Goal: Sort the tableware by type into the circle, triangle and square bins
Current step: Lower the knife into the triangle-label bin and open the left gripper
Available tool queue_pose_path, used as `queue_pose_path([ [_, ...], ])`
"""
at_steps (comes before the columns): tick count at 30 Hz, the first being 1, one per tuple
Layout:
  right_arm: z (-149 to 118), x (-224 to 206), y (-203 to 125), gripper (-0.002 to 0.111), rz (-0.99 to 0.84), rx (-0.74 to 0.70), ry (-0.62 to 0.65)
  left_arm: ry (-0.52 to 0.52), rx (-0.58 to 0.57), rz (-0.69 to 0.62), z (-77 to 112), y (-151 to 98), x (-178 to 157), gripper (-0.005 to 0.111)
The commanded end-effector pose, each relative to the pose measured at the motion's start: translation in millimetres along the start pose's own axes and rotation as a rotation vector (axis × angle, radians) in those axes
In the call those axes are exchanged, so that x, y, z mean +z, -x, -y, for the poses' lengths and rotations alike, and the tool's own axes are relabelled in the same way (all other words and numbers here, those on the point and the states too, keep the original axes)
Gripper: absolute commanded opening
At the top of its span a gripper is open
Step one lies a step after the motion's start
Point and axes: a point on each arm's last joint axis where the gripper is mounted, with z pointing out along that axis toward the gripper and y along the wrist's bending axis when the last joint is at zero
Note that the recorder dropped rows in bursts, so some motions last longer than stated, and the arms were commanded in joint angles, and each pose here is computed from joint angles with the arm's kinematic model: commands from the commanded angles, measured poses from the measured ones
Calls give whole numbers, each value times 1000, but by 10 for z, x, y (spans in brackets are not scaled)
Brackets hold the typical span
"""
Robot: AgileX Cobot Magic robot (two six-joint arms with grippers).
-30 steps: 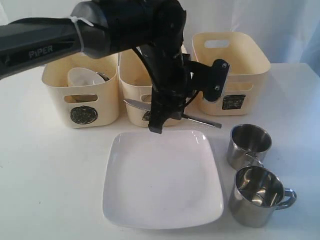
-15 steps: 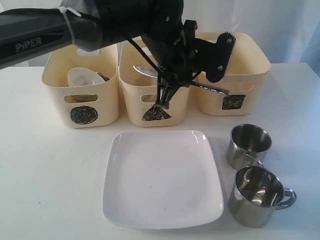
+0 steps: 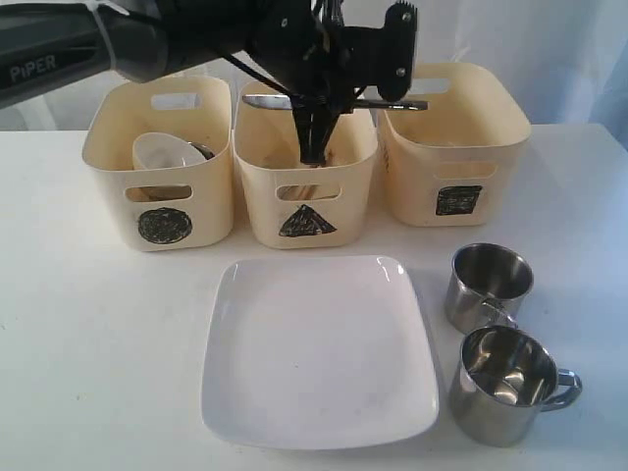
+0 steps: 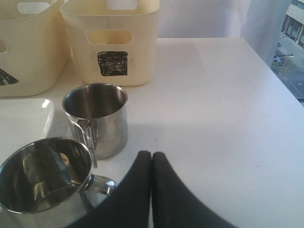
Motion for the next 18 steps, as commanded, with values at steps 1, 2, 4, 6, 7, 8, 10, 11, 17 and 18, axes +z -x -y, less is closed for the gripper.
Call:
queue_pose_path([
  [1,0,2,-2,0,14,-4,1,31,-39,15,-10,-32,114,1],
  [2,0,2,-2,0,14,-4,1,31,-39,14,-3,-41,137,1],
  [4,0,2,-2,0,14,-4,1,36,-52,16,14,-65,210,1],
  [6,0,2,-2,0,14,-4,1,55,-83,20,-8,-109,245,1],
  [7,0,2,-2,0,14,-4,1,56,-93,17,-7,-122,258,1],
  [8,0,2,-2,0,14,-4,1,59,-102,14,-12,-144,269,1],
  [10,0,2,-2,0,14,-4,1,57,-104,12,-6,-157,288,1],
  [11,0,2,-2,0,14,-4,1,58,-110,8,-9,-183,303,1],
  [17,0,2,-2,0,14,-4,1,58,-172,13,-9,-207,328,1],
  [18,0,2,-2,0,14,-4,1,63,-180,17,-13,-204,327,1],
])
